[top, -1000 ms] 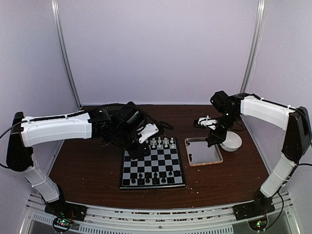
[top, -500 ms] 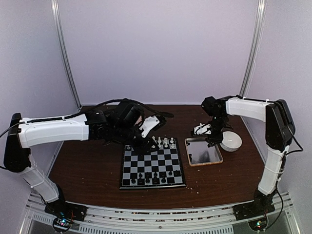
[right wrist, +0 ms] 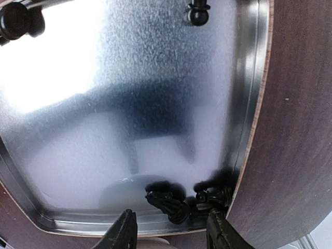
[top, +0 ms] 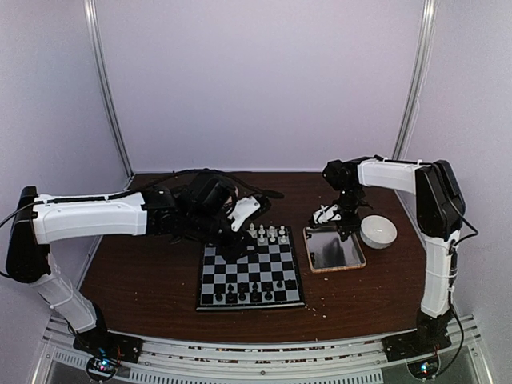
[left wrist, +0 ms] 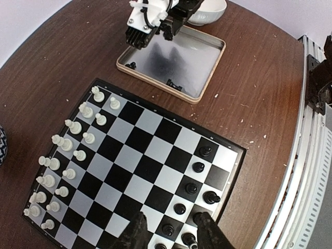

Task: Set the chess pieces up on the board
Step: Pick up the knight from the storage box.

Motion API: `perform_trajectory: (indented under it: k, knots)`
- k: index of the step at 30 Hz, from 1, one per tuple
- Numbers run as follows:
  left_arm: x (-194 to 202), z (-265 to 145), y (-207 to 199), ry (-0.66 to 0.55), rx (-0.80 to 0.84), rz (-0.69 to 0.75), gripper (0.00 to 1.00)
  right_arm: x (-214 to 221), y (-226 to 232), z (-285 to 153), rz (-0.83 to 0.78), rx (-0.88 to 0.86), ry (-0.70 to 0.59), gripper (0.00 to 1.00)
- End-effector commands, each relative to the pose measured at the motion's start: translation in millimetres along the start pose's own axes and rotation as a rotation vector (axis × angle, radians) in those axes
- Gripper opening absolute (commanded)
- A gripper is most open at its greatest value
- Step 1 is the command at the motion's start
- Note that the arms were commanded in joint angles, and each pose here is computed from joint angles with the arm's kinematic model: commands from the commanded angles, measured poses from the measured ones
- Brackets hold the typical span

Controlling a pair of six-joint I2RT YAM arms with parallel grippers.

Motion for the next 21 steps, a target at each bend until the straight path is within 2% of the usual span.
perform_trajectory:
  k: [1,21]
  knots:
    - [-10,-5,-1,-0.054,0.023,-0.005,0.33,6,4,4,-0.019,-0.105,0.027,0.46]
    - [-9,-2,5,-0.042,0.019,-0.008,0.33,12,5,18,0.000,-0.265,0.149,0.45]
Point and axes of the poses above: each gripper's point midway between its finger pads, its own z axis out along the fingers, its own y axis along the line the jaws close on, x = y × z, the point moved 7 cm from there along -z, back along the fingers, and after that the axes turned 13 degrees about -z, right-handed, at the moved point
